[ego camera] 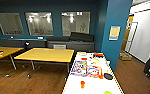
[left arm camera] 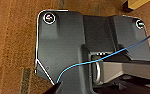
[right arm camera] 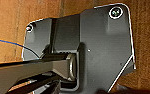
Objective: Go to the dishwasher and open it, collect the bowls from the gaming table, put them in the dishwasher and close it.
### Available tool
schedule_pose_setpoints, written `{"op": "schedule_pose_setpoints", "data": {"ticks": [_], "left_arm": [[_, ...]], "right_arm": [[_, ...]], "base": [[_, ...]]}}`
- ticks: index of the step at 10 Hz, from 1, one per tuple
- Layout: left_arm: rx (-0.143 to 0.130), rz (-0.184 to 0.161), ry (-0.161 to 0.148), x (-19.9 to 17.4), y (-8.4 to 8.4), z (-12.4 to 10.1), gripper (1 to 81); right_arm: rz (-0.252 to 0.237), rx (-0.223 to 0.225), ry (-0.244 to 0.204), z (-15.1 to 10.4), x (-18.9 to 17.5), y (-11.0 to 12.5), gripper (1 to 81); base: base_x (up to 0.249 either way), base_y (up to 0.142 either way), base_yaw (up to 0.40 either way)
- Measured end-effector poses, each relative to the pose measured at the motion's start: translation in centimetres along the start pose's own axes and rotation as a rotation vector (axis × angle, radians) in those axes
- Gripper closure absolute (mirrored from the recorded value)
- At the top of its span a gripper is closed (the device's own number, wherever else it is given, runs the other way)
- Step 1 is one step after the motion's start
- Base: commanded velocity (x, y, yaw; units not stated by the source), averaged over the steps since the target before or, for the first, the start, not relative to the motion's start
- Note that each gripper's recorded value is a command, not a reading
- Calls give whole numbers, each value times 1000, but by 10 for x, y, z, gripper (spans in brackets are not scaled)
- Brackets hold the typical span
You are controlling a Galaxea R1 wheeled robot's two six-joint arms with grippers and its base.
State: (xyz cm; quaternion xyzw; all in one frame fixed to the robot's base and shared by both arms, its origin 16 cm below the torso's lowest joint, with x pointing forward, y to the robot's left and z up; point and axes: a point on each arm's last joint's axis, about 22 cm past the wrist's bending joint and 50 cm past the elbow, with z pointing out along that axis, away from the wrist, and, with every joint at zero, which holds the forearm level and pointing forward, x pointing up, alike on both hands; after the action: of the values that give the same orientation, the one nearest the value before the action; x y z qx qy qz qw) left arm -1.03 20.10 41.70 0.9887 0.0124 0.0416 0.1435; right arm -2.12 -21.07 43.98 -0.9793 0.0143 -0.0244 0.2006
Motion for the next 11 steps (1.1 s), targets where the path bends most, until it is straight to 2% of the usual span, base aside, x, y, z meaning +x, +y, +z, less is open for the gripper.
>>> {"op": "schedule_pose_setpoints", "data": {"ticks": [3,5,6,8,9,11], "left_arm": [[0,0,-1,0,0,0,10],[-2,-1,-3,-2,2,1,10],[-3,-5,-16,-8,2,1,10],[-1,-20,-66,-30,1,1,10],[0,-27,-89,-40,1,1,10],[1,-40,-125,-51,1,1,10]], "right_arm": [[6,83,27,-38,16,3,10],[14,110,77,-85,47,25,10],[23,106,94,-114,55,44,10],[65,103,77,-170,54,70,10],[76,111,75,-188,58,72,10],[100,130,107,-235,94,73,10]], "base": [[0,0,0],[0,0,0],[0,0,0],[0,0,0],[0,0,0],[0,0,0]]}}
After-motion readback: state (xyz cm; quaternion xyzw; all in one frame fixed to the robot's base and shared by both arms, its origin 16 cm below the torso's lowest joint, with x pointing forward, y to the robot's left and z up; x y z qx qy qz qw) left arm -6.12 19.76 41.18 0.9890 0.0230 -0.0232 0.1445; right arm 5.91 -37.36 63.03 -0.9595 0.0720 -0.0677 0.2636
